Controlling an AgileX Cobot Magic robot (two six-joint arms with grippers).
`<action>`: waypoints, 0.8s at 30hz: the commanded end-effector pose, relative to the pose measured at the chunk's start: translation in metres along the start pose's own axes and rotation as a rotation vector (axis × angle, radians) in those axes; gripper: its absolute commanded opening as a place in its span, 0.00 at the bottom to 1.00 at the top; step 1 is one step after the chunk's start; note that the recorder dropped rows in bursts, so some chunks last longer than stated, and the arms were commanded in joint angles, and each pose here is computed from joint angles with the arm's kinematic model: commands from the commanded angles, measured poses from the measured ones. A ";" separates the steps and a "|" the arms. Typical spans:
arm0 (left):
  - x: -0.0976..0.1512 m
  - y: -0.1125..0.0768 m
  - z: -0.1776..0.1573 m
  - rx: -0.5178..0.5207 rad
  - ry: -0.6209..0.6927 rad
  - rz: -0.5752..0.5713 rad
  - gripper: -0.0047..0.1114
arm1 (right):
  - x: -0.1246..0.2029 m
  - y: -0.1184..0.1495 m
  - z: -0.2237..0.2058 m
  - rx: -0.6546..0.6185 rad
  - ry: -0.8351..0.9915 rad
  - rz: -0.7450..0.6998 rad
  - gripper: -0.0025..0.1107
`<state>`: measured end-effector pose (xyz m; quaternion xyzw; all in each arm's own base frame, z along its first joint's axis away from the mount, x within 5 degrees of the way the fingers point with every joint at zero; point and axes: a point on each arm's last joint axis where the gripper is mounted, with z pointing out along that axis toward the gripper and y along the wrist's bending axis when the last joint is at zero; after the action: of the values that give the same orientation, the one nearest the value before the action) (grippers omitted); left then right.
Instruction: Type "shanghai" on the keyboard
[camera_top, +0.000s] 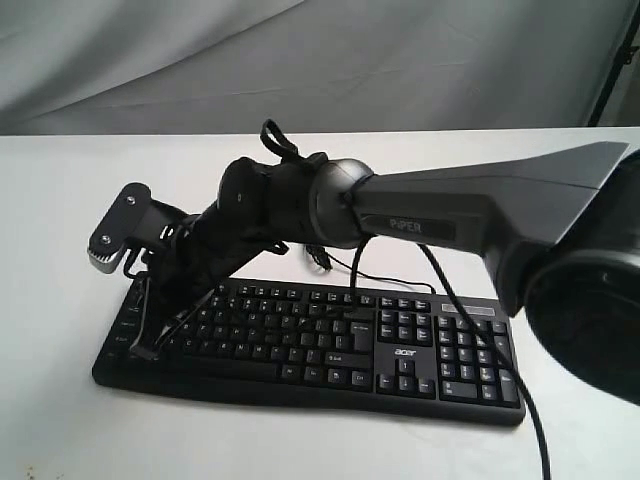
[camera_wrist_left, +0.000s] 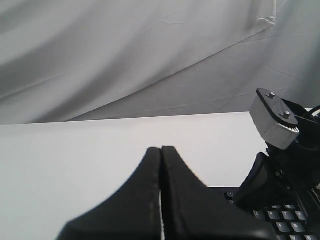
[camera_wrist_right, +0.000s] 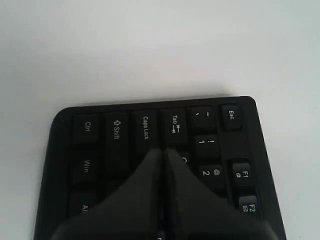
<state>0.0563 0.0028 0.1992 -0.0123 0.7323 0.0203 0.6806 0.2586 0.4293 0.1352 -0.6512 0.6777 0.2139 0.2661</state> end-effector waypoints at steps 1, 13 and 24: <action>0.000 0.000 0.000 0.007 -0.007 -0.002 0.04 | 0.001 -0.001 0.004 0.009 0.001 -0.001 0.02; 0.000 0.000 0.000 0.007 -0.007 -0.002 0.04 | 0.007 0.000 0.010 -0.007 0.026 0.001 0.02; 0.000 0.000 0.000 0.007 -0.007 -0.002 0.04 | 0.013 0.000 0.014 -0.009 0.060 -0.006 0.02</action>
<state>0.0563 0.0028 0.1992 -0.0123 0.7323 0.0203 0.6806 0.2588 0.4272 0.1142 -0.6605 0.6833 0.1976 0.2403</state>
